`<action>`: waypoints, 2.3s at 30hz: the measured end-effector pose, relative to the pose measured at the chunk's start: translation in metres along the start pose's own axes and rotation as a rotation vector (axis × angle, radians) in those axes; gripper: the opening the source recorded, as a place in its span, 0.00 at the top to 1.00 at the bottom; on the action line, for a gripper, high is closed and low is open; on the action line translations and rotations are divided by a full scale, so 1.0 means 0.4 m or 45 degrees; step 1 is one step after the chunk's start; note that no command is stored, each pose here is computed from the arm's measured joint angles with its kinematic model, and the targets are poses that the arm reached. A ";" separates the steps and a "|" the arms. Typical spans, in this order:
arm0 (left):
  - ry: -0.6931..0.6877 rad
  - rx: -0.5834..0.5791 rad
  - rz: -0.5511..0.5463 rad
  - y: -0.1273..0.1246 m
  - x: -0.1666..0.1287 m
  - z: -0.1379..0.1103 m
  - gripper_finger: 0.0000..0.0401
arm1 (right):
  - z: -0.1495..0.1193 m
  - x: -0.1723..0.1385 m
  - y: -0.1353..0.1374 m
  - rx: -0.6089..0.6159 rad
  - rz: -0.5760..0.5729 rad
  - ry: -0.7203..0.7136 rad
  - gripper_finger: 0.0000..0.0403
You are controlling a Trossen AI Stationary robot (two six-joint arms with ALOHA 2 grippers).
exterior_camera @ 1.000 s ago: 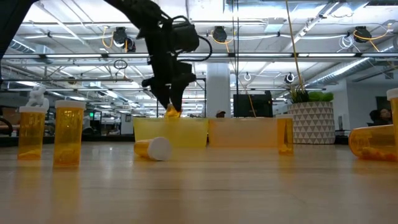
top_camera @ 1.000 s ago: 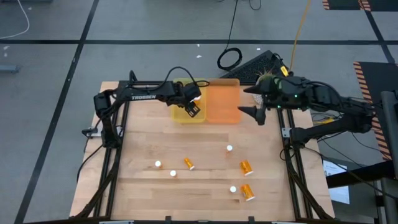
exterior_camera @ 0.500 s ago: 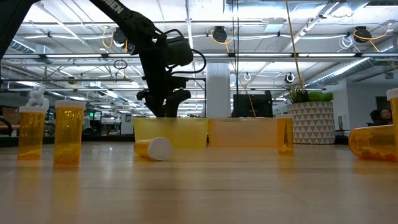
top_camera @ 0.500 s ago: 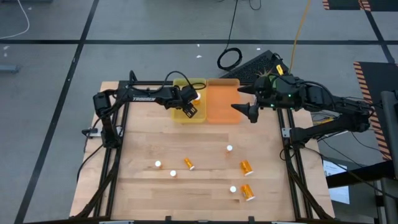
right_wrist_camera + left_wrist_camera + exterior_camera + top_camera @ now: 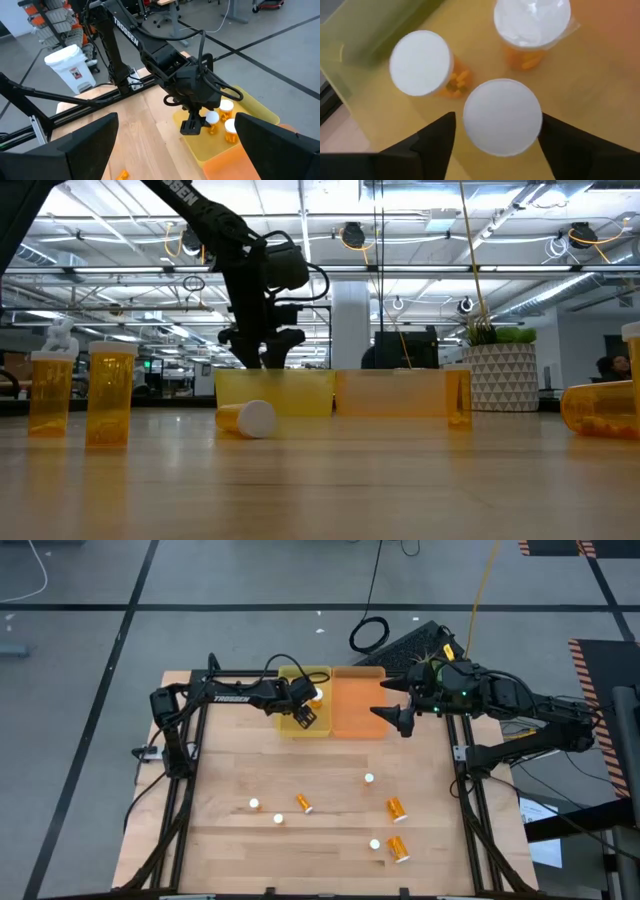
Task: Pick and place medicine bottles into bin by pill shape (circle, oval)
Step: Put the large orange capsule bottle into the yellow bin
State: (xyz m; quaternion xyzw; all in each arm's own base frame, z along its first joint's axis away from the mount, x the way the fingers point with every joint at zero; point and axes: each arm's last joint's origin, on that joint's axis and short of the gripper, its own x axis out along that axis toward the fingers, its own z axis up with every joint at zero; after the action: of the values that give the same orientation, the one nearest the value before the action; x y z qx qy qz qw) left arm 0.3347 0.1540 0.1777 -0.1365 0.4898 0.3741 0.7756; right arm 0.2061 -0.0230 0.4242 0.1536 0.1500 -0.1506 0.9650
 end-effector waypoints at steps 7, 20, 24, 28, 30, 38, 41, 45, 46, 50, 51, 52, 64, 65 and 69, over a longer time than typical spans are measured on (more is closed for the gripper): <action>0.069 -0.034 0.012 0.001 -0.024 -0.001 0.18 | 0.000 0.000 0.000 -0.003 0.003 0.001 0.02; -0.139 -0.093 -0.189 -0.085 -0.264 0.001 0.22 | -0.051 -0.022 -0.007 0.169 0.048 0.303 0.03; -0.193 -0.097 -0.329 -0.116 -0.340 -0.021 0.25 | -0.091 -0.048 -0.008 0.332 -0.016 0.513 0.03; -0.210 -0.064 -0.424 -0.153 -0.386 -0.048 0.28 | -0.133 -0.076 -0.004 0.512 -0.150 0.711 0.03; -0.209 -0.040 -0.451 -0.172 -0.399 -0.062 0.30 | -0.152 -0.086 0.003 0.568 -0.223 0.789 0.03; -0.201 0.051 -0.536 -0.221 -0.429 -0.098 0.35 | -0.248 -0.085 0.051 0.722 -0.361 0.968 0.03; -0.201 0.065 -0.545 -0.228 -0.433 -0.104 0.36 | -0.311 -0.067 0.067 0.894 -0.411 1.059 0.03; -0.202 0.085 -0.554 -0.235 -0.438 -0.111 0.36 | -0.389 -0.029 0.099 1.025 -0.299 1.129 0.03; -0.202 0.087 -0.556 -0.236 -0.439 -0.112 0.36 | -0.406 -0.020 0.107 1.056 -0.266 1.121 0.03; -0.201 0.083 -0.557 -0.238 -0.441 -0.114 0.36 | -0.470 0.007 0.125 1.158 -0.168 1.104 0.03; -0.199 0.072 -0.557 -0.238 -0.441 -0.114 0.36 | -0.486 0.010 0.126 1.166 -0.165 1.106 0.03; -0.196 0.061 -0.557 -0.238 -0.441 -0.114 0.36 | -0.503 0.014 0.125 1.168 -0.170 1.113 0.03; -0.186 0.037 -0.579 -0.254 -0.453 -0.130 0.36 | -0.668 0.024 0.141 1.044 -0.286 1.166 0.03; -0.185 0.035 -0.582 -0.256 -0.454 -0.131 0.36 | -0.678 0.026 0.145 1.028 -0.307 1.165 0.03; -0.182 0.040 -0.590 -0.262 -0.458 -0.138 0.36 | -0.712 0.045 0.160 0.963 -0.346 1.135 0.03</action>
State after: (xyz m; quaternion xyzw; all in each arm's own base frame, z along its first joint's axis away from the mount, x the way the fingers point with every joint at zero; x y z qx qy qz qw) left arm 0.3292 -0.0311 0.2929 -0.2064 0.3949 0.1872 0.8754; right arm 0.1747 0.1279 0.1754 0.5143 0.4947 -0.2367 0.6594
